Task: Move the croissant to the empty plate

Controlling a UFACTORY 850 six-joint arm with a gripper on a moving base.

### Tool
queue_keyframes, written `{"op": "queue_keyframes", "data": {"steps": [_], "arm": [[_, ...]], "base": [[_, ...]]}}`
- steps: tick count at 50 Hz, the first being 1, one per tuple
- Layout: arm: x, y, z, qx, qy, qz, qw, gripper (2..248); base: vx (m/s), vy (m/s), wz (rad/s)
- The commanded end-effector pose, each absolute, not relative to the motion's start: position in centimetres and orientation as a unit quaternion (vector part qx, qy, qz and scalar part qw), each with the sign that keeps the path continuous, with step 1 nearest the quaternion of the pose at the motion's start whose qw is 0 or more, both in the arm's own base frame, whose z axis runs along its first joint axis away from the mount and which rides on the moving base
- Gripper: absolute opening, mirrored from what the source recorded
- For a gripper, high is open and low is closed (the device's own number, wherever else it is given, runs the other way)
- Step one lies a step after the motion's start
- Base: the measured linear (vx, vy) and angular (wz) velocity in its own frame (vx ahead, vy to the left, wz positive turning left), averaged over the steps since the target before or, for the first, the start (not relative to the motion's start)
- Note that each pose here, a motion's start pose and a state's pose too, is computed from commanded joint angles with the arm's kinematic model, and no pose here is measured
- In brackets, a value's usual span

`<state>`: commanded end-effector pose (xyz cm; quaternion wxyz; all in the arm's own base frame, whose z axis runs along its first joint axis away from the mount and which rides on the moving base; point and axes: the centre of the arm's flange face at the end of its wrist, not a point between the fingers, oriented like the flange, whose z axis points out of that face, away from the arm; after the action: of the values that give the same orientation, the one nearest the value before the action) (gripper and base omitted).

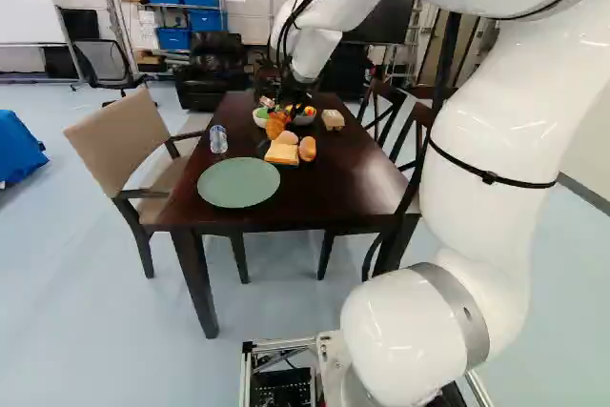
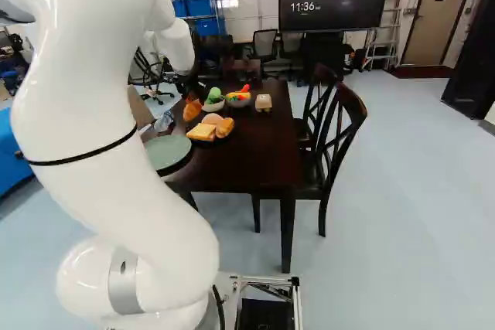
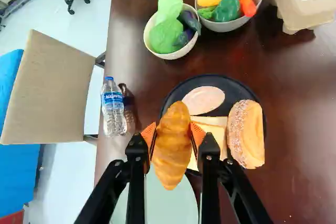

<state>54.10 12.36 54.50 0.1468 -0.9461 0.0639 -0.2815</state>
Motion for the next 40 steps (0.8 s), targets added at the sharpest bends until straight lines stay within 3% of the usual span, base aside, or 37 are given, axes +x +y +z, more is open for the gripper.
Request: {"op": "queue_keyframes", "data": {"steps": [40], "arm": [[54.1,19.5,54.4,-0.947,0.006,-0.275,0.165,109]], "base": [[0.0,0.0,0.0]]}}
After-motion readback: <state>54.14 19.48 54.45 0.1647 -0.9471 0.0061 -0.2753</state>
